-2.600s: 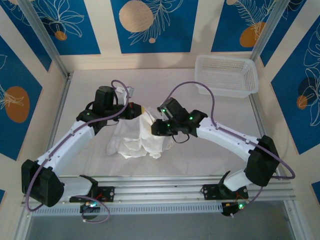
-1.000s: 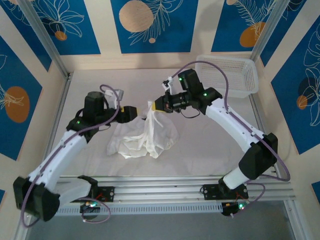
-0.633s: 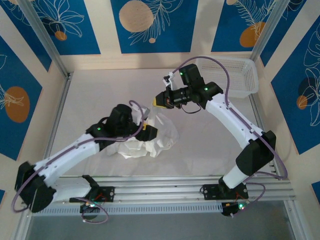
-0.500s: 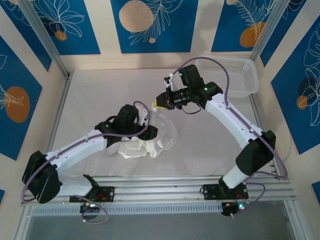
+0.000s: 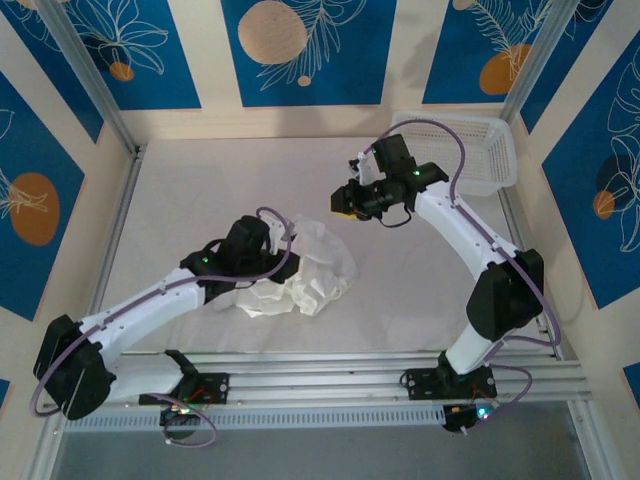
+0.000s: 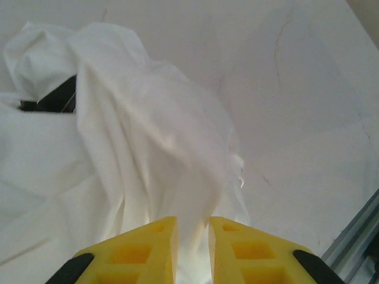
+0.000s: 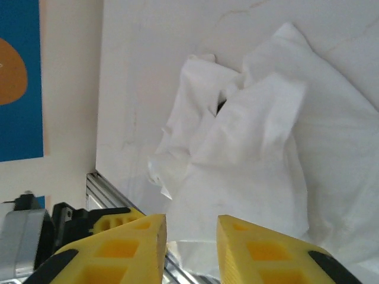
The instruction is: Fold the inside-out t-shirt
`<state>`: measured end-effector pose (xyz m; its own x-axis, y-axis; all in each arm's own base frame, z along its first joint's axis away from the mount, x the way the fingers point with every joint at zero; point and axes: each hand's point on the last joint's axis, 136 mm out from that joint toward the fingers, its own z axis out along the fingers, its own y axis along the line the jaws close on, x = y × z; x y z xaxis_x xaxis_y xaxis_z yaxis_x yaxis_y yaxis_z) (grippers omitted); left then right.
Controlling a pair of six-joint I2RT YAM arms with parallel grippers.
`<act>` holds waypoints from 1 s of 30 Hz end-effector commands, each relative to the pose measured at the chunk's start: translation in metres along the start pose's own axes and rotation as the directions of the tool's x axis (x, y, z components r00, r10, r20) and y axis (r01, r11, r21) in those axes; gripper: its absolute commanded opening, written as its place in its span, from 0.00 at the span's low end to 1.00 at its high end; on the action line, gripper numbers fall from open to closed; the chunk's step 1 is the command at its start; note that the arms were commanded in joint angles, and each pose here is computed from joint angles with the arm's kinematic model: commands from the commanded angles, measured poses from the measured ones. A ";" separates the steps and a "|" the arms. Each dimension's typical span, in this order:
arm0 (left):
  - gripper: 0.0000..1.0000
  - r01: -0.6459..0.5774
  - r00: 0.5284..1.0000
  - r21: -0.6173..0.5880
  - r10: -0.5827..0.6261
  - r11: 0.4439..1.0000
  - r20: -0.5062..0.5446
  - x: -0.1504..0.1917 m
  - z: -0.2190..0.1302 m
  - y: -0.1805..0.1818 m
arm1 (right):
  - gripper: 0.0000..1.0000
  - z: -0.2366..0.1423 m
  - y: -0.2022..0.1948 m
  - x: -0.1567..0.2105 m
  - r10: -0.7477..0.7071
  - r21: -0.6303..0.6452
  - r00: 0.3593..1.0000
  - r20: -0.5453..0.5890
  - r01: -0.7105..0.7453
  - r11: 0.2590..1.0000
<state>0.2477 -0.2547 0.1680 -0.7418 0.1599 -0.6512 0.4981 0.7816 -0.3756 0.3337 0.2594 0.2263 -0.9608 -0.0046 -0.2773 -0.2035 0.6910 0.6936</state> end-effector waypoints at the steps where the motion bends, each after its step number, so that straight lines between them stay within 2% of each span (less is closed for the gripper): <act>1: 0.22 0.042 0.999 -0.004 -0.042 0.999 -0.019 0.012 0.000 0.004 | 0.34 0.004 -0.001 0.010 -0.105 -0.021 0.994 0.001 0.105 0.994; 5: 0.24 0.080 0.993 -0.109 -0.090 0.991 -0.082 0.032 0.006 0.025 | 0.34 0.012 -0.027 0.023 -0.018 0.066 1.000 -0.003 0.018 0.998; 7: 0.25 0.077 0.992 -0.047 -0.082 0.996 -0.099 0.035 0.011 0.016 | 0.34 0.017 -0.042 0.036 0.009 0.129 1.000 0.006 -0.010 0.992; 11: 0.36 0.063 0.996 0.179 -0.050 0.982 -0.077 0.021 0.014 -0.024 | 0.35 0.017 -0.067 0.062 0.154 0.179 0.987 0.043 -0.159 0.971; 13: 0.43 0.056 0.998 0.199 -0.048 0.978 -0.044 0.011 0.011 -0.030 | 0.35 0.017 -0.075 0.077 0.255 0.145 0.965 0.057 -0.260 0.954; 15: 0.47 0.044 0.999 0.165 -0.042 0.985 -0.016 0.002 0.007 -0.026 | 0.35 0.023 -0.068 0.090 0.265 0.081 0.963 0.050 -0.269 0.960; 17: 0.52 0.040 0.999 0.100 -0.040 0.994 -0.003 -0.005 0.004 -0.017 | 0.37 0.027 -0.062 0.100 0.190 0.096 0.980 0.059 -0.195 0.976; 19: 0.59 0.026 1.000 0.088 -0.027 0.996 0.005 -0.011 0.003 -0.015 | 0.38 0.031 -0.057 0.105 0.020 0.147 0.997 0.068 -0.030 0.989; 22: 0.64 0.017 1.000 0.087 -0.017 0.996 -0.009 -0.018 0.008 -0.016 | 0.47 0.045 -0.058 0.106 -0.234 0.233 0.971 0.054 0.215 0.948; 27: 0.64 0.027 1.000 0.069 -0.028 0.997 0.006 -0.031 0.012 -0.015 | 0.50 0.065 -0.065 0.081 -0.363 0.323 0.932 0.022 0.337 0.885; 30: 0.65 0.047 0.998 0.045 -0.048 0.998 0.028 -0.032 0.007 -0.008 | 0.50 0.085 -0.066 0.077 -0.401 0.299 0.916 -0.024 0.389 0.871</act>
<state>0.2636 -0.2795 0.1789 -0.7618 0.1367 -0.6332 0.5048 0.7379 -0.4480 0.2696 0.2677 0.1033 -0.8660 -0.2182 -0.4499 -0.4047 0.8344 0.3742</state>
